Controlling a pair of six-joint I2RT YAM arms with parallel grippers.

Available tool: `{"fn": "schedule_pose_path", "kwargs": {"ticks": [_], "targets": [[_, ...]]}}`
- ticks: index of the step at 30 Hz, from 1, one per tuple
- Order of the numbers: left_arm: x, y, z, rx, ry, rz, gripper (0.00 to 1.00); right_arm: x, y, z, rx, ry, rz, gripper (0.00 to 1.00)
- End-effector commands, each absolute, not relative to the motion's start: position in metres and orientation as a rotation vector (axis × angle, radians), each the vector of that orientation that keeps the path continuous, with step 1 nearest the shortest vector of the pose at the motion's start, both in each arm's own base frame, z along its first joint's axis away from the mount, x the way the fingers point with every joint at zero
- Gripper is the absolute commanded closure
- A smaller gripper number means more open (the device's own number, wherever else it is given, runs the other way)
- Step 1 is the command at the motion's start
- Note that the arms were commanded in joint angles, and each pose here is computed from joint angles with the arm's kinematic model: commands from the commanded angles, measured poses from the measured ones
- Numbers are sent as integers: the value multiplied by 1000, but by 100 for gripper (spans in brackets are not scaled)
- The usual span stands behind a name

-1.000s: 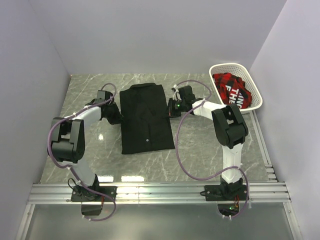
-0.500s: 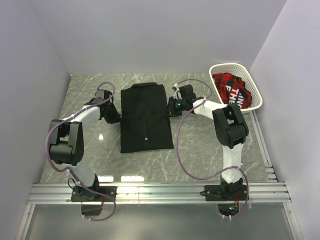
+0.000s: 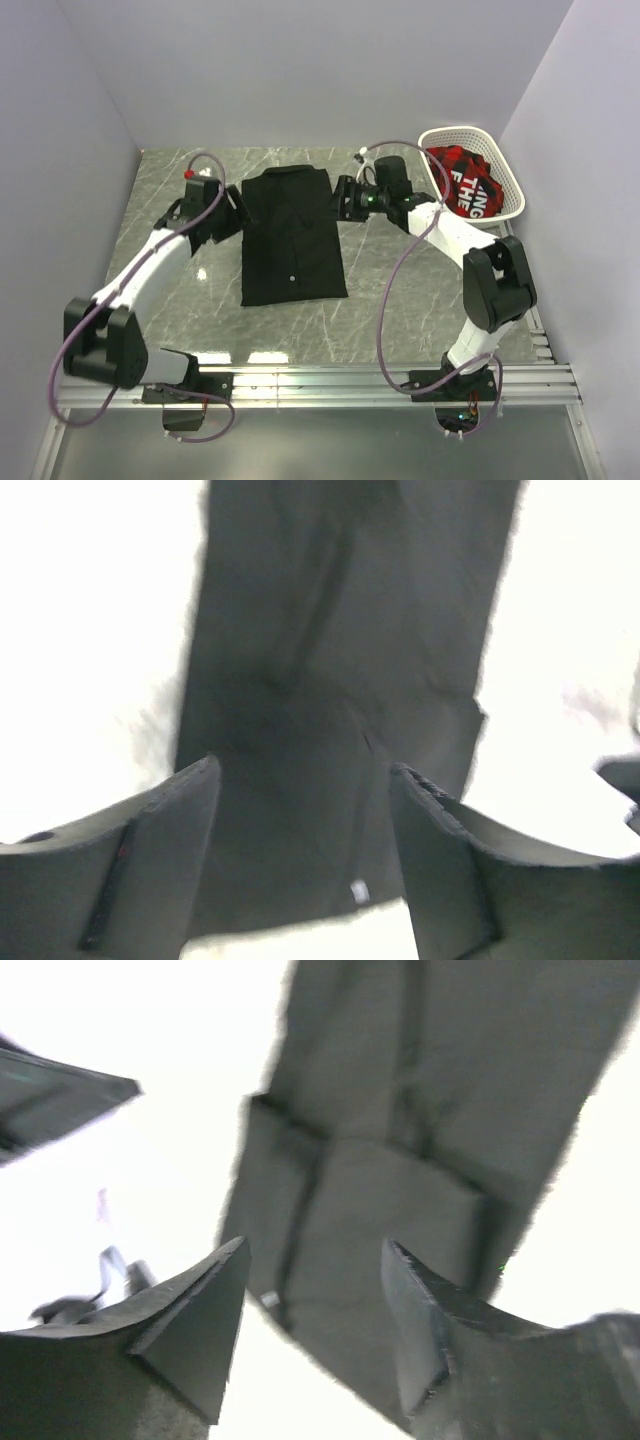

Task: Fold and stack the long sleeve shirts
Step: Fold the shirt

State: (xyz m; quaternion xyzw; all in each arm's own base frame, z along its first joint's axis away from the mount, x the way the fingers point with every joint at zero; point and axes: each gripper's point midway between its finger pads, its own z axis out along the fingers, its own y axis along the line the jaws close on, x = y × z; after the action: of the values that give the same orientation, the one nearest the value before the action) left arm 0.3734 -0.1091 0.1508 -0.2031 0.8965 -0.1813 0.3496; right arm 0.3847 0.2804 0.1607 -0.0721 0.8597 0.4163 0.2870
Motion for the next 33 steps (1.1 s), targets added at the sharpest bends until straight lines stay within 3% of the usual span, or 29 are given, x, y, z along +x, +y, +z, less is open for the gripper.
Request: {"fn": "schedule_pose_path", "kwargs": {"ticks": [1,3,11,17,24,33], "targets": [[333,-124,138,-541,2372,-516,30,329,317,170,-350,2287,1364,32],[310,-137,122,-565,2408,-581,40,298,340,163,-418,2321,1461,29],[269,-145,76,-598,2489,-627,56,259,417,162,-574,2298,1654,28],[264,-147,43,-655,2591,-595,61,271,435,102,-453,2469,1668,28],[242,-147,7,-731,2700,-586,66,279,403,20,-139,2632,1716,29],[239,-143,5,-759,2702,-574,69,312,399,63,-183,2501,1716,28]]}}
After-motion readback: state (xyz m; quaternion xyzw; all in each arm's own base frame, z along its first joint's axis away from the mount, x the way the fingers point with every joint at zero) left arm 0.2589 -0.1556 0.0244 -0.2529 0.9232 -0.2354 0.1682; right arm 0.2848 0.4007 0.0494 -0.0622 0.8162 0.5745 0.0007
